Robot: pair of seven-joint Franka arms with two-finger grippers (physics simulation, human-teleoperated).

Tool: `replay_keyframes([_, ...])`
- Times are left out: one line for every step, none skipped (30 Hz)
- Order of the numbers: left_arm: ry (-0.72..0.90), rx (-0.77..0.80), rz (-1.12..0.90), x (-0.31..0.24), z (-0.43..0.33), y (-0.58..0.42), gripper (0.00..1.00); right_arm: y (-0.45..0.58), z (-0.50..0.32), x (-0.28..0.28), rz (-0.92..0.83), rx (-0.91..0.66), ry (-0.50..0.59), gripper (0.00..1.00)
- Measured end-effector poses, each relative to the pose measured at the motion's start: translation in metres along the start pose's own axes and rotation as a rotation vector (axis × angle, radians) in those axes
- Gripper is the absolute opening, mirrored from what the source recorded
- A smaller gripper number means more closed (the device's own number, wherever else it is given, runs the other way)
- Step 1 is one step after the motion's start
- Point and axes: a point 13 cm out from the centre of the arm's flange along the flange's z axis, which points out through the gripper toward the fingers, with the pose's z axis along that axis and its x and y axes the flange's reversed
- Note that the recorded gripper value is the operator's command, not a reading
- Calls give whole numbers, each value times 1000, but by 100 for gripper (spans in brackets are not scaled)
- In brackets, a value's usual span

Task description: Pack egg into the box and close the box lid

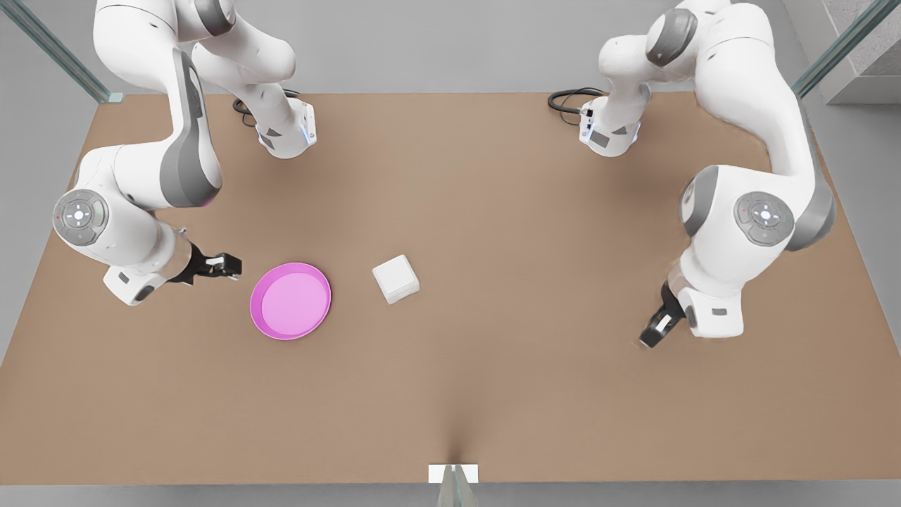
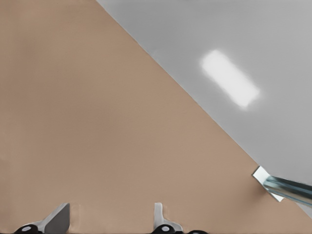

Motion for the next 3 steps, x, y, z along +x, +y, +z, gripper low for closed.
replay_keyframes([18, -54, -6, 4, -2, 60, 100, 0, 0, 0, 0, -1, -1, 100])
replay_keyframes([38, -65, -2, 0, -4, 86, 100, 0, 0, -1, 0, -1, -3, 100])
replay_keyframes([58, -71, 15, -2, -3, 101, 100, 0, 0, -1, 0, -2, -4, 100])
